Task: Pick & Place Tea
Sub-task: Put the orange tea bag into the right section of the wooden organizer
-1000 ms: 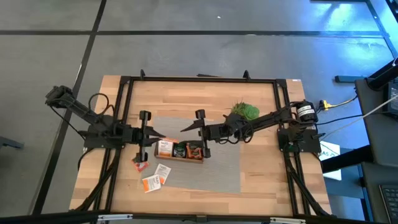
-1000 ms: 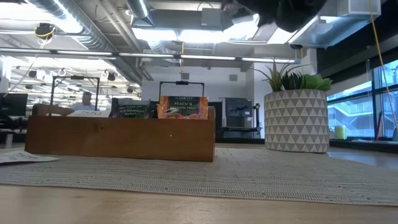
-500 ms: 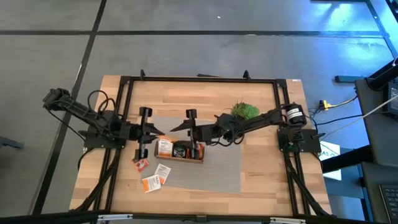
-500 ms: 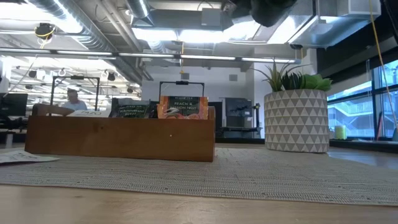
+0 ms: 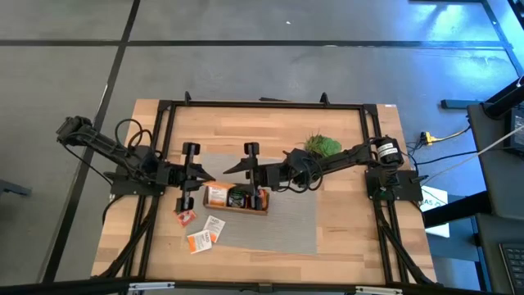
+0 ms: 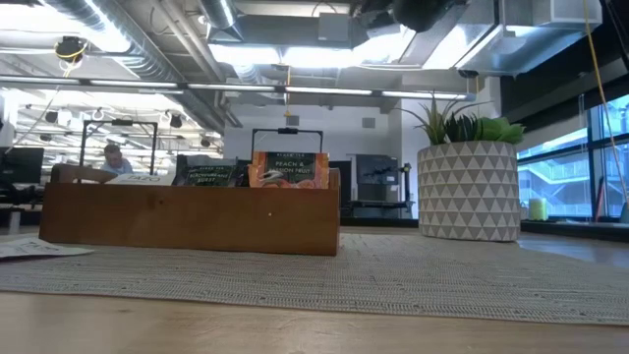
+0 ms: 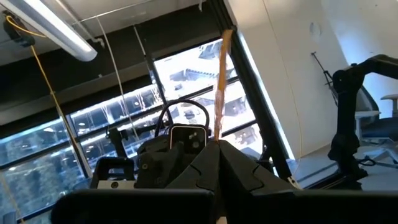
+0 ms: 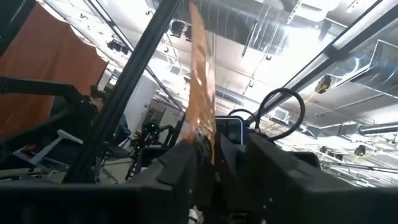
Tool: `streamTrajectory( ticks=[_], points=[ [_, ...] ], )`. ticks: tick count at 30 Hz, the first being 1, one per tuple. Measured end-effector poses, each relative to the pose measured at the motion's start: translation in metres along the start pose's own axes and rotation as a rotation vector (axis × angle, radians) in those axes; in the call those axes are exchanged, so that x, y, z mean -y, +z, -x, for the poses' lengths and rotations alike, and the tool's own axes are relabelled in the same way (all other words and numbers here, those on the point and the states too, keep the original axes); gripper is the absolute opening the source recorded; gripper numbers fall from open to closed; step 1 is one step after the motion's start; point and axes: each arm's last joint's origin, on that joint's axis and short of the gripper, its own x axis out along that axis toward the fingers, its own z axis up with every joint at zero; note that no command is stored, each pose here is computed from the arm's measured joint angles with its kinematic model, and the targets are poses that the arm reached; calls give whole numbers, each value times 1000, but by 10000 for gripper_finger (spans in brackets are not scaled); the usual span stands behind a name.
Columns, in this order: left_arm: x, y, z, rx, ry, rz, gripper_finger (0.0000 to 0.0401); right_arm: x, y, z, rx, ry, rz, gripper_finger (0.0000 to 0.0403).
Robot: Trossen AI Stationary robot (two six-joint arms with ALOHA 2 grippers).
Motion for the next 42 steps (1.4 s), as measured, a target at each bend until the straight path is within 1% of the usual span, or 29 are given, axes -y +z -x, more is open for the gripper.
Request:
streamTrajectory(
  ticks=[5, 12, 19, 22, 26, 30, 31, 33, 34, 37, 39, 42],
  points=[
    [0, -1, 0, -9, 2, -14, 2, -1, 0, 0, 12, 31, 0, 89],
    [1, -2, 0, -22, -6, -21, 3, -1, -1, 0, 1, 37, -2, 10],
    [2, -3, 0, -34, -14, -23, 3, -1, -1, 0, -3, 39, -4, 5],
    [1, -3, 0, -37, -11, -19, 10, -2, -2, 0, -11, 43, -6, 5],
    [1, -6, 1, -86, 34, 12, 36, -2, -3, 0, -23, 41, -7, 4],
    [0, -10, 5, -190, 108, 24, 76, 0, -3, 0, -64, 0, -6, 3],
    [0, -11, 7, -226, 120, 20, 86, 0, -3, 0, -86, -1, -9, 3],
    [2, -13, 12, -294, 133, 24, 102, 2, -1, 0, -174, -1, -21, 2],
    [3, -15, 14, -331, 138, 33, 109, 3, 0, 0, -240, -7, -28, 2],
    [7, -23, 21, -448, 155, 83, 121, 7, 3, 7, -499, -58, -56, 2],
    [9, -28, 25, -514, 159, 127, 126, 10, 8, 14, -644, -76, -113, 2],
    [13, -38, 30, -617, 147, 166, 127, 14, 22, 20, -821, -83, -254, 2]
  ],
)
